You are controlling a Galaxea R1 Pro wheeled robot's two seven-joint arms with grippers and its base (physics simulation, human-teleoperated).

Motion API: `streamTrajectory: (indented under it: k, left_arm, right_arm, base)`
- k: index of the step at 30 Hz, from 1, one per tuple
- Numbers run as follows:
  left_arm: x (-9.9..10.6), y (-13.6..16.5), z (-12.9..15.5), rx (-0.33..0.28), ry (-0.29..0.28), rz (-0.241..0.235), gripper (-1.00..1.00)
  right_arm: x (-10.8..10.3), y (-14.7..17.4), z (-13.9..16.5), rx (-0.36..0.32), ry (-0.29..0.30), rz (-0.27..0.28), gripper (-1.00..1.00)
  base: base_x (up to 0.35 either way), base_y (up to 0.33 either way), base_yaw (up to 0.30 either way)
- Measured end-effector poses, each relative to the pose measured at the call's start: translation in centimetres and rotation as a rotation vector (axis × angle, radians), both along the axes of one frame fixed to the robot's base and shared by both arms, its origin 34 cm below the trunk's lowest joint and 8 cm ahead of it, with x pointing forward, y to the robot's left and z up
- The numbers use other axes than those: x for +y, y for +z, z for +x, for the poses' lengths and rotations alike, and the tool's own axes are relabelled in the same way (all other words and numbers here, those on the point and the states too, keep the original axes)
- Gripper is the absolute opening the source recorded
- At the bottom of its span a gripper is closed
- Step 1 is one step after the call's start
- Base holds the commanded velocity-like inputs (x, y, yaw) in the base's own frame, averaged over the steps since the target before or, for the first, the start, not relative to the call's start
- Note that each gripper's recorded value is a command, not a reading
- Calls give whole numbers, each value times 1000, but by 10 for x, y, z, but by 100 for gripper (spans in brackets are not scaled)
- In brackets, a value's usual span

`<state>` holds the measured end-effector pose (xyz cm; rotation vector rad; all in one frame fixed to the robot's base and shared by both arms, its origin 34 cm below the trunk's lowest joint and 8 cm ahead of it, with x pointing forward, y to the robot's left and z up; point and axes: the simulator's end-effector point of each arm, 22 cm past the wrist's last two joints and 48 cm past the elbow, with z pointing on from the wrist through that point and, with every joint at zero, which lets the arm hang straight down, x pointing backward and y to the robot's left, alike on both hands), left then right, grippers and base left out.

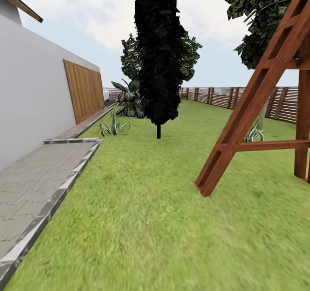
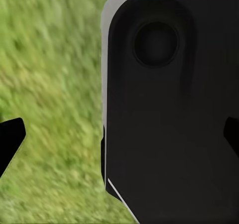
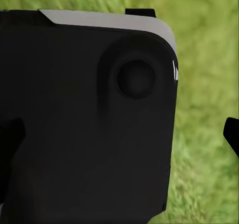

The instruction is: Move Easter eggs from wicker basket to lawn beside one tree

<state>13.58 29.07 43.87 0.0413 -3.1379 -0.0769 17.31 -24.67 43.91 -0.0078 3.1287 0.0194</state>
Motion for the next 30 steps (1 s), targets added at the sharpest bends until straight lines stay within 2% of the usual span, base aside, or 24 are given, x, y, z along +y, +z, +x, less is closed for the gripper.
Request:
streamTrajectory:
  k: [30]
  left_arm:
    - [0, 0, 0, 0, 0, 0, 100]
  right_arm:
    - [0, 0, 0, 0, 0, 0, 100]
  base:
    - [335, 6, 0]
